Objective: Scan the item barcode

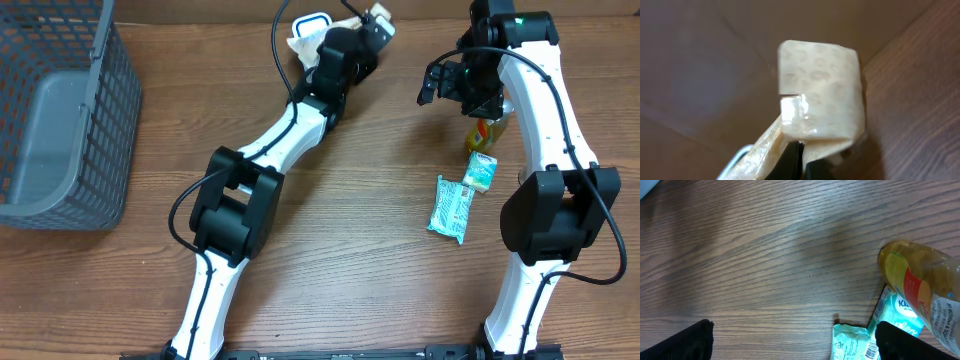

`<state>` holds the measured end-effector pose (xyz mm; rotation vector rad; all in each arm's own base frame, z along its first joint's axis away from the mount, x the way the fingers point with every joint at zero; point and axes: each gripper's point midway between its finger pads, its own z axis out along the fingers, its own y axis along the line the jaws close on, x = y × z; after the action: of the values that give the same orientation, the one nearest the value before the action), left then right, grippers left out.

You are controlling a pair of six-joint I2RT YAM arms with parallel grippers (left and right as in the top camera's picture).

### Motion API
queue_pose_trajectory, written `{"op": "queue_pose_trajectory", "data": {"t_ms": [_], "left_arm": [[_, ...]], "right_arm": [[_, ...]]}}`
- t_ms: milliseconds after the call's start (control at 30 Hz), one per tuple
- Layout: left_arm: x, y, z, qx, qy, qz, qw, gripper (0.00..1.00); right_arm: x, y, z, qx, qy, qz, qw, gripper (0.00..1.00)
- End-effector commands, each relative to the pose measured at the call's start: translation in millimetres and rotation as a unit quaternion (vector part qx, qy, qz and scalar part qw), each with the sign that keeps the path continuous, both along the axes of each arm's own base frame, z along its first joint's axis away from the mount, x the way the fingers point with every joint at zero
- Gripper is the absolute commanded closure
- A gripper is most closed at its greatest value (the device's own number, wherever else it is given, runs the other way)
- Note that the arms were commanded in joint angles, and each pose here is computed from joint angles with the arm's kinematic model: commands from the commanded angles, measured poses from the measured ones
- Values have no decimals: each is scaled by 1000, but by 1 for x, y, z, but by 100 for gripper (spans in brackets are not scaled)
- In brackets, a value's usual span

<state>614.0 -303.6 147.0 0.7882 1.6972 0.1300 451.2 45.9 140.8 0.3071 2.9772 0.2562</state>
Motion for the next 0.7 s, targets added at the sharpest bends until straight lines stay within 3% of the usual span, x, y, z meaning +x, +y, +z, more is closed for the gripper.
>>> {"op": "queue_pose_trajectory", "data": {"t_ms": [0,267,500,667], "left_arm": [[0,-2,-19,6,21,-4,1000,95],[2,4,-23,-14,36,2,999,96],[-14,-11,-39,-42,94,-108,989,96],[-5,9,-41,-45,98,-95,990,95]], "right_arm": [[5,1,15,3,-23,2,1000,0],[5,1,15,3,-23,2,1000,0],[5,1,15,3,-23,2,1000,0],[5,1,15,3,-23,2,1000,0]]}}
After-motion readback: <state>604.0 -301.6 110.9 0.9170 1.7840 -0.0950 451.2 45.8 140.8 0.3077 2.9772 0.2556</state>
